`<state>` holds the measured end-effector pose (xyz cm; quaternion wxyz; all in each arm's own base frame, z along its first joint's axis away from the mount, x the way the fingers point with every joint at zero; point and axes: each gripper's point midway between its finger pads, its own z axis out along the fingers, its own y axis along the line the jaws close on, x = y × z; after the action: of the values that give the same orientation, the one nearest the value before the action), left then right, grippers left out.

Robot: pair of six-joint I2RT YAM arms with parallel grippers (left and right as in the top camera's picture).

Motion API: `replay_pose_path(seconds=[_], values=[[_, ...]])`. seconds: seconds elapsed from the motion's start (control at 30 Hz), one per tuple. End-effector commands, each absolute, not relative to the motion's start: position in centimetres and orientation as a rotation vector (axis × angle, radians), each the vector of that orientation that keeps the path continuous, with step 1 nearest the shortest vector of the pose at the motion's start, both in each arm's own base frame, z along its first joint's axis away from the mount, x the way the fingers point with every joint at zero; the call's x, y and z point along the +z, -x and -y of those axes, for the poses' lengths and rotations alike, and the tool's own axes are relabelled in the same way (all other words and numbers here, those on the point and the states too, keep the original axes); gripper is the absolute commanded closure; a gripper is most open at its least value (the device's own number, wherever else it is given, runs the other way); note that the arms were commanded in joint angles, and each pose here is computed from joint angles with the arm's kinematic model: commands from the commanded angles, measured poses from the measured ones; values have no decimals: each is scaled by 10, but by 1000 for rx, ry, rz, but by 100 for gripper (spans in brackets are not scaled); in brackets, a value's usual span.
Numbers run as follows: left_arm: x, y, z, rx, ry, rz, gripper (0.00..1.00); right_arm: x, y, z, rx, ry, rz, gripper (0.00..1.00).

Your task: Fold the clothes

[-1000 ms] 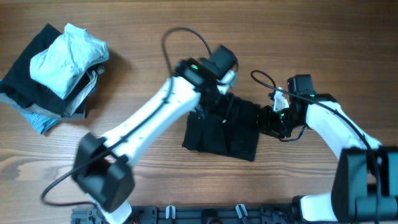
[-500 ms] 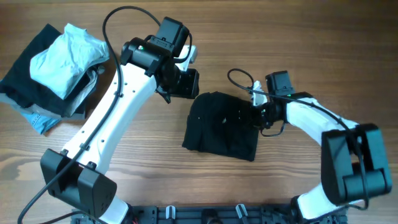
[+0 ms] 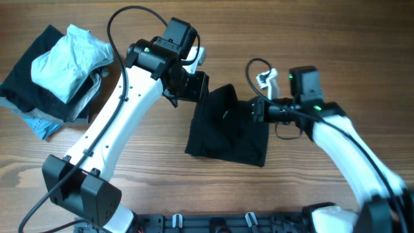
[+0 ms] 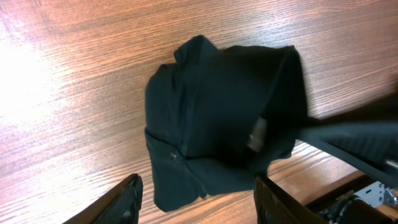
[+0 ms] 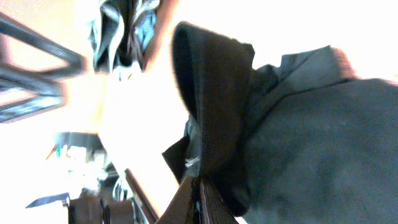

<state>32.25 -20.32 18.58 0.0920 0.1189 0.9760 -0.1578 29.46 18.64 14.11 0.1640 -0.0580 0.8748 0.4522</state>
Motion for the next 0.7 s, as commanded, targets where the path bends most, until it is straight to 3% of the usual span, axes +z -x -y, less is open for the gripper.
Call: replay_pose_path(seconds=[0.0, 0.37, 0.57, 0.67], values=[[181, -325, 202, -459, -368, -2903, 41, 170, -307, -153, 1022, -46, -2454, 96], [163, -323, 211, -468, -396, -2937, 50, 92, -280, -68, 344, -432, -2769, 96], [126, -305, 230, -439, -493, -3025, 50, 48, -275, -61, 232, -479, -2917, 96], [108, -293, 248, -476, -564, -3030, 52, 37, -272, -61, 219, -486, -2956, 80]])
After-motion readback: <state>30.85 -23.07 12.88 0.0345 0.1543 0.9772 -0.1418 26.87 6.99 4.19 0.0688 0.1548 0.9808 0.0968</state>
